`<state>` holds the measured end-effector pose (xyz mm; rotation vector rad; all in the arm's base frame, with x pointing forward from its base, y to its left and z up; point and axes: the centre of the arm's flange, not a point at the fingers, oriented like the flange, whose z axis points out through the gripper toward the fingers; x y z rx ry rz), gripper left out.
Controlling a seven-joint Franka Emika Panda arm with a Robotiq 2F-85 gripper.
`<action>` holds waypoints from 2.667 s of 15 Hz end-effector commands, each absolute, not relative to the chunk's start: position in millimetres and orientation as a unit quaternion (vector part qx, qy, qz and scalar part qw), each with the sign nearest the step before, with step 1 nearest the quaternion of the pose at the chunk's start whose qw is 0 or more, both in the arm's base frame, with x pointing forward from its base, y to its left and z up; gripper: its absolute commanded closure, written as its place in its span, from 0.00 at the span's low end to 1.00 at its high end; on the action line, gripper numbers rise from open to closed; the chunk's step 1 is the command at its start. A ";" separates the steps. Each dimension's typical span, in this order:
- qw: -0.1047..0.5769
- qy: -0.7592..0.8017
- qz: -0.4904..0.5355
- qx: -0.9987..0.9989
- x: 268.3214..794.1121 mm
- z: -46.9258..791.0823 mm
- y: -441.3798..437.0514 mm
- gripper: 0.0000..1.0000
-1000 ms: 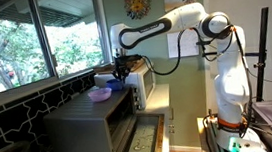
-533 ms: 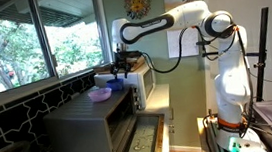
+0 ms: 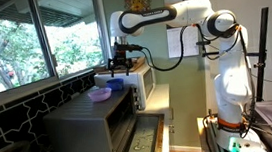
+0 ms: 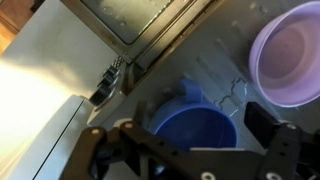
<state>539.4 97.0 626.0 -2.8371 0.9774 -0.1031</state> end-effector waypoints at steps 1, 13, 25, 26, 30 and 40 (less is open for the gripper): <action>0.082 0.335 0.012 -0.939 544.1 621.8 129.9 0.00; 0.109 0.336 -0.017 -0.935 537.5 611.6 122.3 0.00; 0.148 0.319 -0.030 -0.936 551.0 581.0 158.9 0.14; 0.148 0.319 -0.030 -0.936 551.2 579.6 159.7 0.23; 0.147 0.317 -0.026 -0.937 552.0 574.7 161.6 0.57; 0.145 0.316 -0.022 -0.937 553.4 573.4 161.8 0.99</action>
